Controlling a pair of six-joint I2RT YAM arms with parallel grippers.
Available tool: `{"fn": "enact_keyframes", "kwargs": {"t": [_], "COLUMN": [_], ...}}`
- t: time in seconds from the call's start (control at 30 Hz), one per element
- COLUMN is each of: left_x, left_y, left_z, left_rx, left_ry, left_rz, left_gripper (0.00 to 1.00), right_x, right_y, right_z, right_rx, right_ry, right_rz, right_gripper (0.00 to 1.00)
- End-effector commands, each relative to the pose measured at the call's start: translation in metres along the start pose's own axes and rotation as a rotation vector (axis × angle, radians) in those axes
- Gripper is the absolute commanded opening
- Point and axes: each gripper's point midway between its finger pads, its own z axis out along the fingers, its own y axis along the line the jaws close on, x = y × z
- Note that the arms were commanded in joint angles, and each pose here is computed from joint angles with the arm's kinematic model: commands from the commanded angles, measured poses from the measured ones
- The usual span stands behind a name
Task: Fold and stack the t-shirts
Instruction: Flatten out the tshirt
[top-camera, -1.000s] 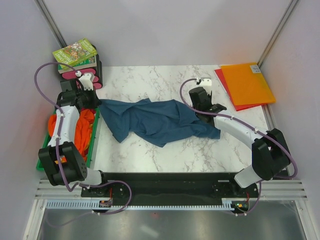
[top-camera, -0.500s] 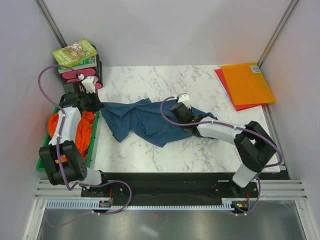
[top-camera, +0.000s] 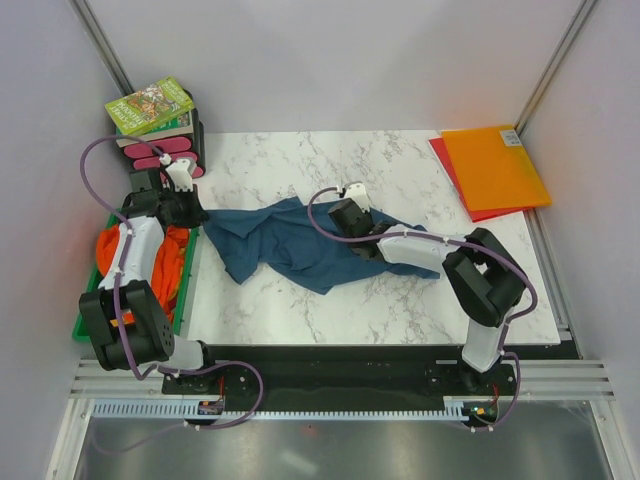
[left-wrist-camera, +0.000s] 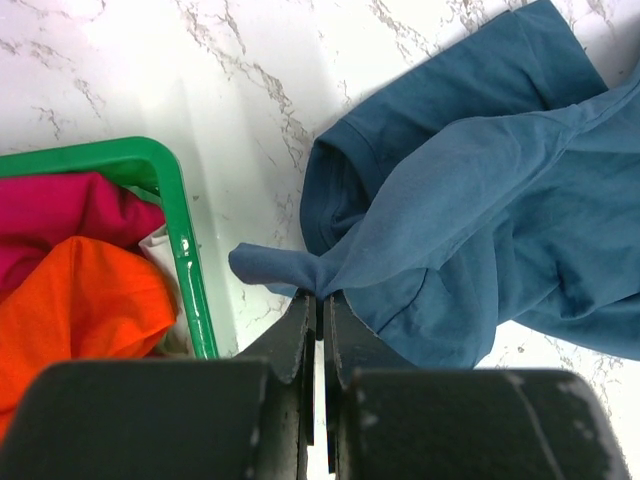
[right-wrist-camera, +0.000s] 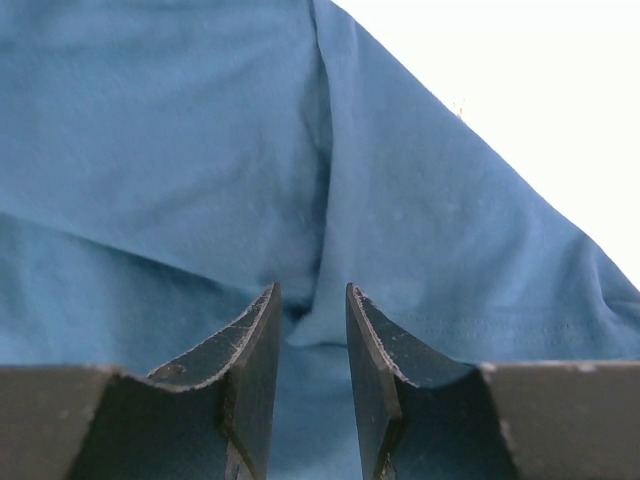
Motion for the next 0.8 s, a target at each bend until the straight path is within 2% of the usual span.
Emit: {"fn": "enact_keyframes", "kwargs": {"t": [0.0, 0.27, 0.77], "left_x": [-0.01, -0.007, -0.002], "left_y": [0.001, 0.004, 0.004], "left_z": [-0.004, -0.004, -0.001], "left_rx": [-0.016, -0.026, -0.023], "left_ry": [-0.041, -0.035, -0.023], "left_rz": [0.059, 0.063, 0.053], "left_gripper": [0.02, 0.02, 0.02], "right_x": [-0.021, 0.01, 0.024], "right_y": [0.011, 0.002, -0.021], "right_z": [0.008, 0.02, 0.016], "right_rx": [0.001, 0.051, 0.12], "right_ry": [-0.045, 0.016, 0.033], "right_rz": [0.028, 0.016, 0.037], "right_gripper": [0.4, 0.38, 0.35]}}
